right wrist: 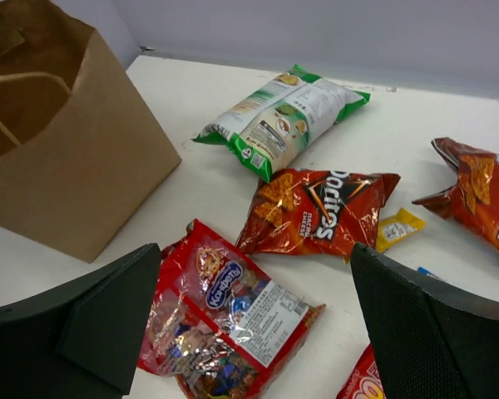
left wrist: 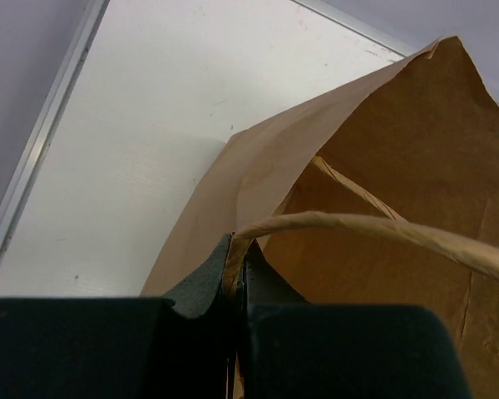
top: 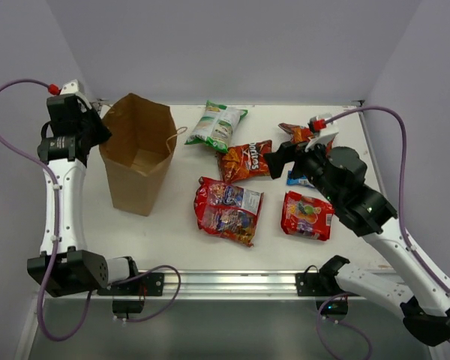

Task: Take the snacks out of the paper bag

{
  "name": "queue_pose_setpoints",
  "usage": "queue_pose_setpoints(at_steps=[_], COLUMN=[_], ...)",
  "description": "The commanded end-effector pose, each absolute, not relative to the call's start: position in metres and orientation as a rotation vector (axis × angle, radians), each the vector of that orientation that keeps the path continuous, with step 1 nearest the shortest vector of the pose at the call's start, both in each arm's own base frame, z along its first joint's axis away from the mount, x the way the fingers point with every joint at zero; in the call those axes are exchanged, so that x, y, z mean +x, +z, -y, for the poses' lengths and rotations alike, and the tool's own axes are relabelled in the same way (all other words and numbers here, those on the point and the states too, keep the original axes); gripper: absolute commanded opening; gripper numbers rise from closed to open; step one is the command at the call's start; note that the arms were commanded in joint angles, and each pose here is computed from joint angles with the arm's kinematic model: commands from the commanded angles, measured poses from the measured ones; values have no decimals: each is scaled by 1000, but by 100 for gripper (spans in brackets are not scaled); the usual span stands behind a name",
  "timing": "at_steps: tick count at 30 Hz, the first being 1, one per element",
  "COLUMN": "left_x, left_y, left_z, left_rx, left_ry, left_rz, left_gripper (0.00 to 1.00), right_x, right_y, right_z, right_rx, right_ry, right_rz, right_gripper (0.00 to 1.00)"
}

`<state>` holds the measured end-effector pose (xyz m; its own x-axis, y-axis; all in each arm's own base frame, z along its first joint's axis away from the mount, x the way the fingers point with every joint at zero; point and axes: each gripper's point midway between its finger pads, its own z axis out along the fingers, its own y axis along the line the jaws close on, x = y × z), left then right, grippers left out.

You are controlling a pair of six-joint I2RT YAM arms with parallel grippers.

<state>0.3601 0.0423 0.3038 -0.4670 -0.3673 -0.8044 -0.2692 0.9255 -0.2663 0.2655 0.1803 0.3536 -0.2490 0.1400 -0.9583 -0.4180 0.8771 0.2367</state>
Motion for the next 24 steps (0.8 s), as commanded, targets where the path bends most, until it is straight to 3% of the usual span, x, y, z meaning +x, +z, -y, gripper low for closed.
queue_pose_setpoints(at_steps=[1,6,14,20,22,24], left_x=[376,375,396,395,393,387], left_y=[345,340,312,297,299,311], left_z=[-45,-95,-114,-127,-128,-129], left_rx=[-476,-602,-623,-657,-657,-651], left_ry=[-251,-150,-173,-114,-99,-80], left_rz=[-1954,-1921,-1919,-1956,-1958,-1930], left_gripper=[0,0,1,39,47,66], right_x=[249,241,238,236,235,234], right_y=[353,335,316,308,309,311], right_z=[-167,-161,-163,-166,-165,-163], right_rx=[-174,-181,-195,-195,-199,-197], right_ry=[548,537,534,551,548,544], right_rz=[-1745,-1782,-1845,-1876,-1877,-1875], right_gripper=[99,99,99,99,99,99])
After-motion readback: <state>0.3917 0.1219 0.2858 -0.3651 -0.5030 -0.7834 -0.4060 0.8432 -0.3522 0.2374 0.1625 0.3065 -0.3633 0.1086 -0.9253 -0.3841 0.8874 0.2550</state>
